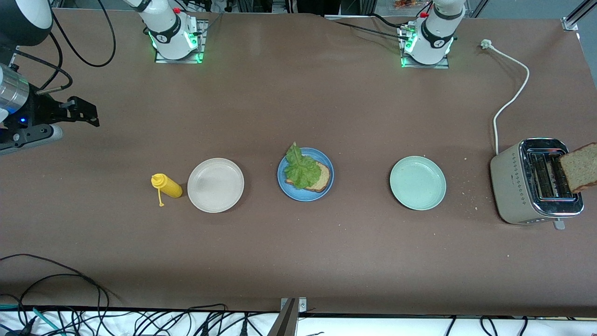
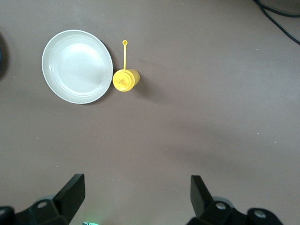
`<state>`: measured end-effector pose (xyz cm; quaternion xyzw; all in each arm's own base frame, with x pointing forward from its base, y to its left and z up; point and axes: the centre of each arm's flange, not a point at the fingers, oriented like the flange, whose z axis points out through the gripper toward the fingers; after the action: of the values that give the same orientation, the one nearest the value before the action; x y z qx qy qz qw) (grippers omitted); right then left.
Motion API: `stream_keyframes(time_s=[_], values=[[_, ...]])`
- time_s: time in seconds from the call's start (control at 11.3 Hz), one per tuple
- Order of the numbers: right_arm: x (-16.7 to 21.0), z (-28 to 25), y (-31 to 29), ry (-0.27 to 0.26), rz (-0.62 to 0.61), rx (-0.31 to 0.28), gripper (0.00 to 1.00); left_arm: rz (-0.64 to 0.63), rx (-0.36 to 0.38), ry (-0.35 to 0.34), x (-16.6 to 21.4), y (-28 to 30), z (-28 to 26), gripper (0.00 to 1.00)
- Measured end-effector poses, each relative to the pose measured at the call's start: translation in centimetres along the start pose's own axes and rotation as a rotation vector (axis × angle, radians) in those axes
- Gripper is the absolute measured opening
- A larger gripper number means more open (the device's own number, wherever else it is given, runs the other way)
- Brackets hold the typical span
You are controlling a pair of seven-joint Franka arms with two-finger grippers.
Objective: Make sandwich in blue plate with both arms
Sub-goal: 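Carry the bread slice with the left gripper over the blue plate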
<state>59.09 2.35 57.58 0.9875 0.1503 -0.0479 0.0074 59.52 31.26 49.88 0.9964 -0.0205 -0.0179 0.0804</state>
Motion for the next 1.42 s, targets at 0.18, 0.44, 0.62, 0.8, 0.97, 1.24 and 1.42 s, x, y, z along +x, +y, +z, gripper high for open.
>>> stream_keyframes(time_s=[0.18, 0.44, 0.62, 0.8, 0.97, 1.24, 1.42], values=[[-0.1, -0.3, 0.0, 0.007, 0.000, -0.005, 1.00, 0.043, -0.023, -0.023, 0.7, 2.5, -0.6, 0.09], [-0.3, -2.5, 0.1, 0.031, -0.006, -0.076, 1.00, 0.190, -0.103, -0.096, 3.2, 11.1, 0.6, 0.09], [-0.4, -3.1, 0.1, 0.042, -0.007, -0.084, 1.00, 0.257, -0.137, -0.115, 4.9, 18.0, 1.0, 0.09], [-0.4, -3.8, -0.1, 0.057, -0.010, -0.087, 1.00, 0.279, -0.208, -0.146, 5.9, 25.0, 2.5, 0.09], [-0.4, -4.1, -0.2, 0.066, -0.011, -0.089, 1.00, 0.290, -0.314, -0.214, 7.0, 32.7, 6.0, 0.09], [-0.4, -4.3, -0.2, 0.071, -0.010, -0.090, 1.00, 0.285, -0.489, -0.260, 9.3, 43.7, 14.2, 0.09], [-0.4, -4.3, 0.2, 0.070, -0.003, -0.090, 1.00, 0.252, -0.606, -0.254, 10.8, 47.1, 19.6, 0.09]])
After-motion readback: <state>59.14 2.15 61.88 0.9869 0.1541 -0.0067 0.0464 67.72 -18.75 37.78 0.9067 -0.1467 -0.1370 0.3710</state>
